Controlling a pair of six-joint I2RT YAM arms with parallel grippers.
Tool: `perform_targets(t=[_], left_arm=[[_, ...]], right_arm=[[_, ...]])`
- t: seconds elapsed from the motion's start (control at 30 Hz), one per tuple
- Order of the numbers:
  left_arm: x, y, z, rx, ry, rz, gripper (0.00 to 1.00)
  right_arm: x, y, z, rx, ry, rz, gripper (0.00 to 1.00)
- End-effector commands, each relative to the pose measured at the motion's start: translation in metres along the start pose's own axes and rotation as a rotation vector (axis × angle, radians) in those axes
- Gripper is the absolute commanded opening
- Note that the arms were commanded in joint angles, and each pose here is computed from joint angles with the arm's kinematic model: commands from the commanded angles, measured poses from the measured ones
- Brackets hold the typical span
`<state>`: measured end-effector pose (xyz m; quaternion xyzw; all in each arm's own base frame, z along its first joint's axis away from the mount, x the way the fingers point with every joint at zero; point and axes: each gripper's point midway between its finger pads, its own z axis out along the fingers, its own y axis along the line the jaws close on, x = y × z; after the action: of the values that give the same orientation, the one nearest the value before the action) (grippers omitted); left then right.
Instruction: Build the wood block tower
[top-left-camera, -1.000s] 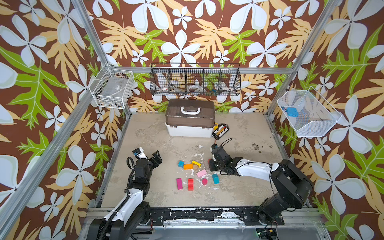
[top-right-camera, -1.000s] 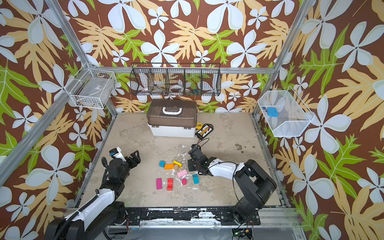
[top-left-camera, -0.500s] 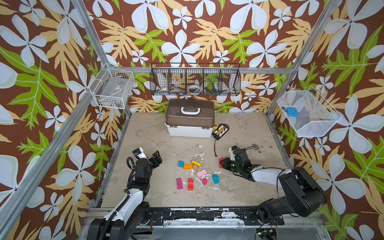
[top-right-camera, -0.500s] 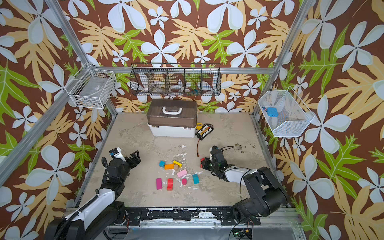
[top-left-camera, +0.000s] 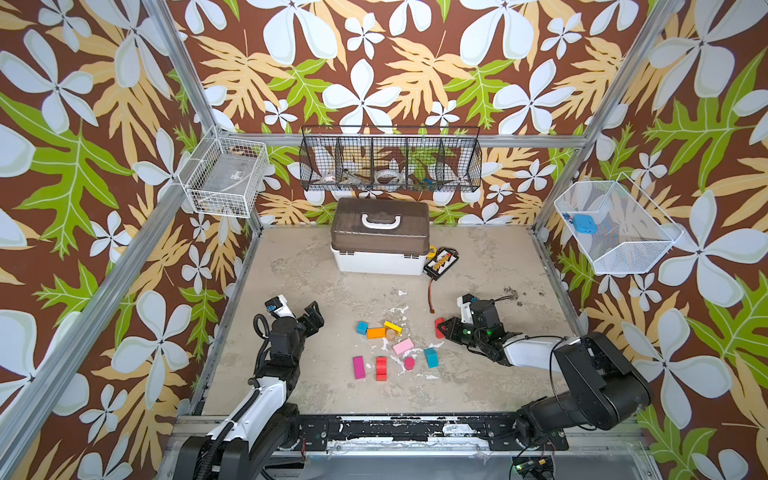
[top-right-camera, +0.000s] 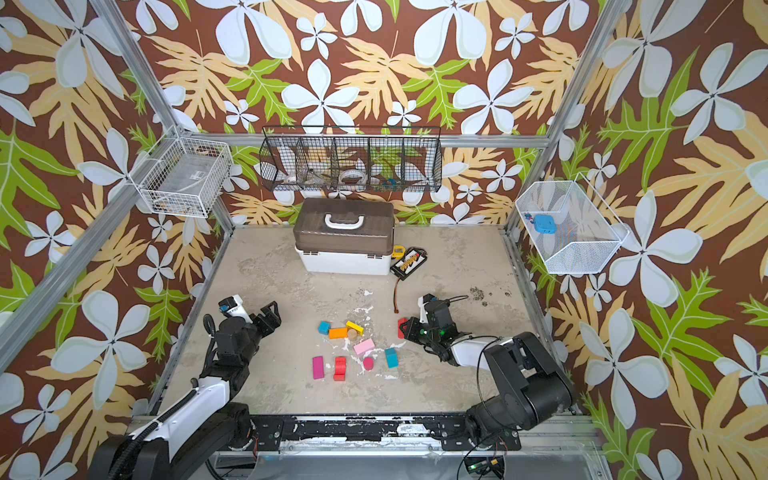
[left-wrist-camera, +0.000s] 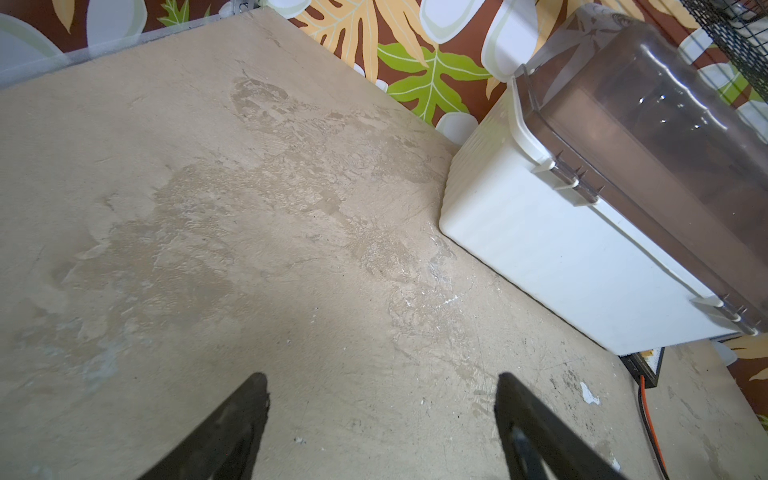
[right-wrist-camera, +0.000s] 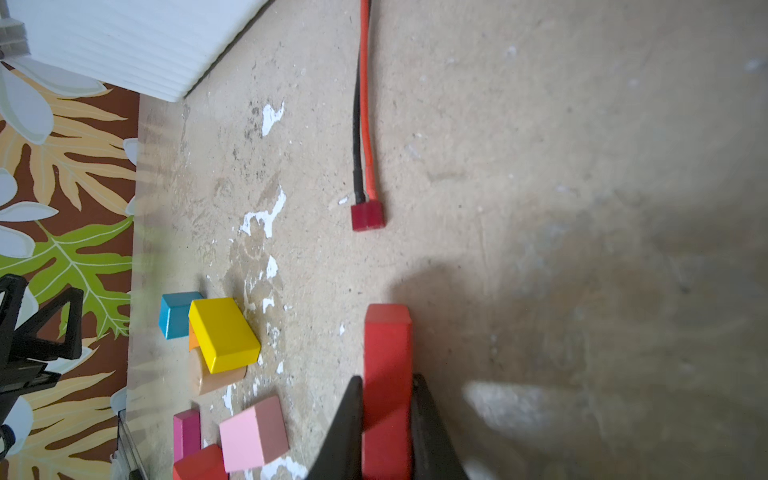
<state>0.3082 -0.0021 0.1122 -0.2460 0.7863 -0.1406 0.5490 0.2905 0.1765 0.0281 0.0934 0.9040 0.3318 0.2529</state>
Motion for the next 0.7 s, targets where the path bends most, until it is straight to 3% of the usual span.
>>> perform_targets(t=[0.0,0.3,0.67], left_arm=[[-0.005,-0.002,0.000,0.007,-0.019,-0.013,0.87],[-0.005,-0.002,-0.001,0.008,-0.020,-0.013,0.87],[-0.006,-0.003,0.000,0.010,-0.021,-0.011,0.87]], right_arm=[[0.010,-0.015,-0.006,0.059,0.013,-0.001,0.24],[0.008,-0.031,-0.013,0.156,-0.008,-0.021,0.33],[-0.004,-0.040,-0.033,0.364,-0.082,-0.098,0.55]])
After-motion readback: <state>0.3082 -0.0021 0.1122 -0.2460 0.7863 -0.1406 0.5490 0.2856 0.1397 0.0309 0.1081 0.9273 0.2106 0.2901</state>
